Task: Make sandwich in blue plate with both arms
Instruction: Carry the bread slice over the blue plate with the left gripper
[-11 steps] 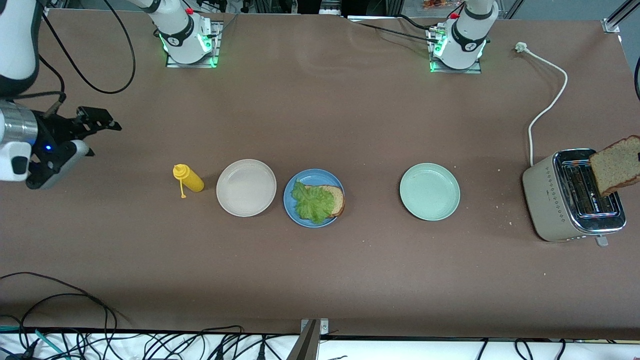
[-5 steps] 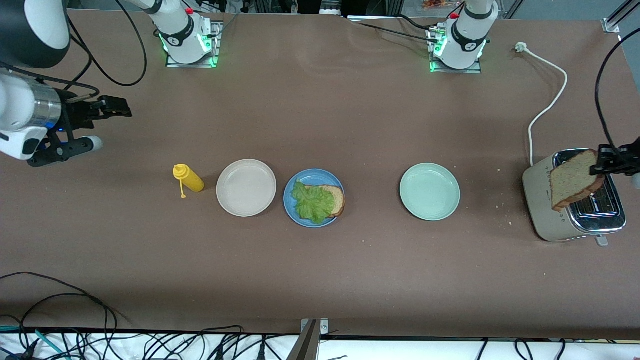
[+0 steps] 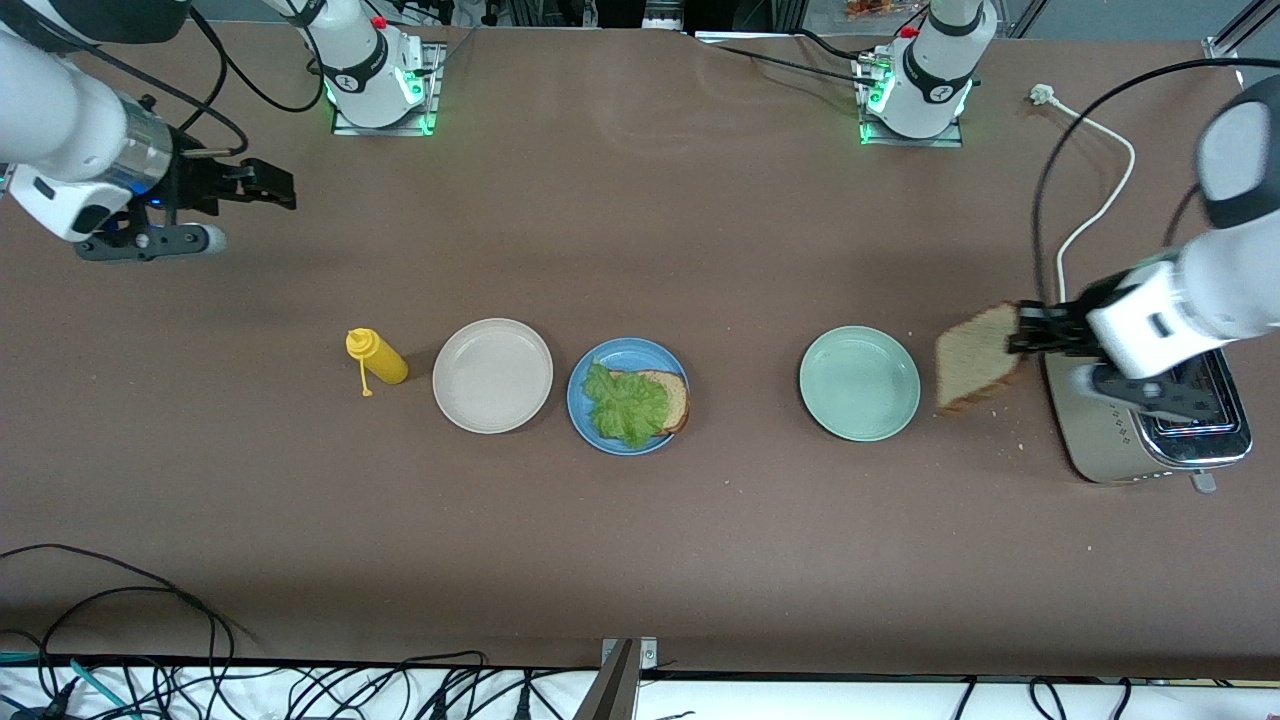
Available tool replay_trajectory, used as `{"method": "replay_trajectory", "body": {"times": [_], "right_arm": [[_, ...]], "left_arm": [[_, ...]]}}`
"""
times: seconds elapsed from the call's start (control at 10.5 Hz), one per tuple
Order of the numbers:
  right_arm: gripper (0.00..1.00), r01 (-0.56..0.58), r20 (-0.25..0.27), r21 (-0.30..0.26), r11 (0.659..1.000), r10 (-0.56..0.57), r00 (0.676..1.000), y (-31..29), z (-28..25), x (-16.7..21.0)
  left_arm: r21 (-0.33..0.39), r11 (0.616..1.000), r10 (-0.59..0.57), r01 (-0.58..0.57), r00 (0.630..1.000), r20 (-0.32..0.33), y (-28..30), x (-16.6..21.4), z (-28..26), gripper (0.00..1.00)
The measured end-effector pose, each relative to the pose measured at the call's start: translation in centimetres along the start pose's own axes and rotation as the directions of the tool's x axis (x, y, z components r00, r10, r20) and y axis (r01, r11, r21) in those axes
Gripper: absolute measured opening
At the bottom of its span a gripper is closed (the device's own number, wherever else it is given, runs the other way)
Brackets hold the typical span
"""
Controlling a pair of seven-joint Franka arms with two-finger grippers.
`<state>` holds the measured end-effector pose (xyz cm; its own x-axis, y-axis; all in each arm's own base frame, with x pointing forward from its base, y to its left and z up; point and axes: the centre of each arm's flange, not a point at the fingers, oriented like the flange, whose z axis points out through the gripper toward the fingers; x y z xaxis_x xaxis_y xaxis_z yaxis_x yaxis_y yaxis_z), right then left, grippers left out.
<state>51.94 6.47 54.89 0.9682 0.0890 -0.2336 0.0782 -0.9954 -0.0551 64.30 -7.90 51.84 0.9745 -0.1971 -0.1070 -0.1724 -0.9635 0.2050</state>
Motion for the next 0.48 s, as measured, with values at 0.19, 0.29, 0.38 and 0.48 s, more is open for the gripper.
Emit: {"method": "replay_trajectory", "body": {"times": [0.19,0.29,0.38,0.48], "right_arm": [[1.00,0.045,-0.067,0.019,0.999,-0.043,0.997,5.9,0.4,-0.1],[1.00,0.025,-0.121,0.022,0.999,-0.022,0.992,8.8,0.0,0.2],[1.00,0.010,-0.171,0.019,1.000,-0.007,0.985,10.7,-0.4,0.4],[1.00,0.010,-0.189,0.017,1.000,-0.006,0.982,11.1,-0.8,0.3]], "left_arm": [[-0.023,1.000,0.002,-0.002,1.000,-0.007,5.2,1.6,3.6,0.08],[-0.057,0.998,-0.006,0.006,1.000,-0.008,7.6,2.3,5.5,0.08],[-0.108,0.994,-0.018,0.018,1.000,0.008,9.8,2.9,7.7,0.08],[-0.155,0.987,-0.029,0.034,0.999,0.029,11.9,3.4,9.7,0.08]]}}
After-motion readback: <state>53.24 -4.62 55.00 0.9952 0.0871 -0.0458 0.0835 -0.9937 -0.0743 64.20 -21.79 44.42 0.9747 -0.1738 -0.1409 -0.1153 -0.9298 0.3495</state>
